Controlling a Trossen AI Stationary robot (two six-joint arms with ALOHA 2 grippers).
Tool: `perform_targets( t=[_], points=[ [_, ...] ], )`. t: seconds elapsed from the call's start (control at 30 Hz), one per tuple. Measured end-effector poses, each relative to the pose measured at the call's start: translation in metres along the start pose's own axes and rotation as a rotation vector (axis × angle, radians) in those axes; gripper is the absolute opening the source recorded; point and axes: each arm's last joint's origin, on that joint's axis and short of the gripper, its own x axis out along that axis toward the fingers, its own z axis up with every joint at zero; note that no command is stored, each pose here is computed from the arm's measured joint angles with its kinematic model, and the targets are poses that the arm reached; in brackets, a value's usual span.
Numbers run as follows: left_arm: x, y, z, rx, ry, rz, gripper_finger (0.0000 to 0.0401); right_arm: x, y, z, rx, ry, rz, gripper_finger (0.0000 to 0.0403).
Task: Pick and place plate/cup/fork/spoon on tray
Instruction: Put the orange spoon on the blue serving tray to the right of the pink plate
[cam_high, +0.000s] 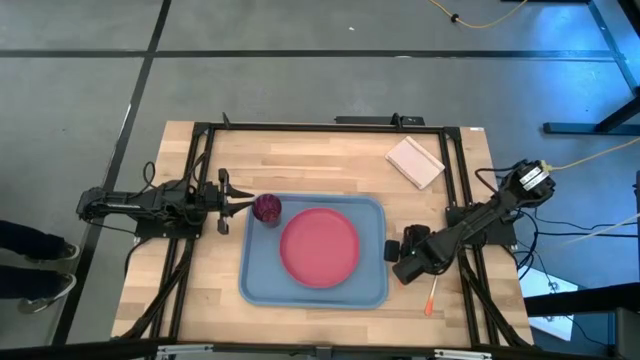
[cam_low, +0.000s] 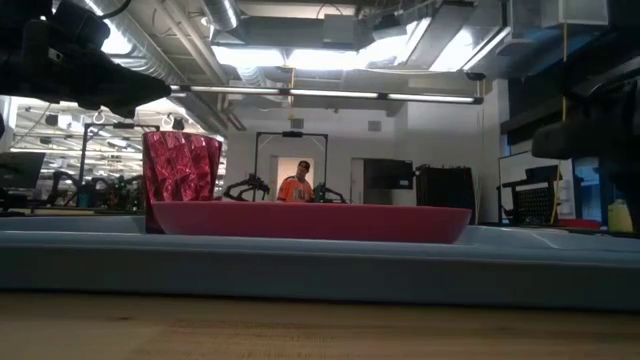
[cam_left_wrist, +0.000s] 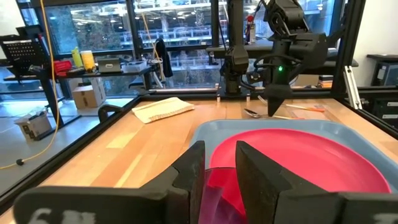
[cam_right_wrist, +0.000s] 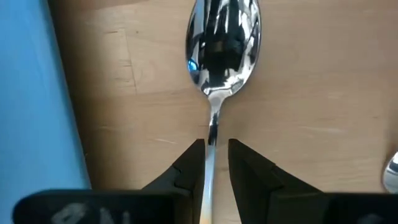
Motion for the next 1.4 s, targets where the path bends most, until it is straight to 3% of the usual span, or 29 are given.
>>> perform_targets(
  t=[0.57,0.9,1.1,1.4],
  points=[
    [0.000,0.000,0.000,0.000,0.001,0.000,0.0082,0.007,0.008,0.006,-0.005,0.005,-0.027,0.0073],
    [0.000,0.000,0.000,0.000,0.000,0.000,0.0082,0.007,0.008,0.006,-0.009,0.003,-0.035,0.0014],
    [0.000,0.000,0.000,0.000,0.000,-0.001,0.0082,0.006,0.007,0.006,-0.005,0.005,-0.033,0.0014],
    [0.000,0.000,0.000,0.000,0.000,0.000,0.0082,-0.029,0.023,0.002,-0.039,-0.041,-0.022,0.0009]
  ],
)
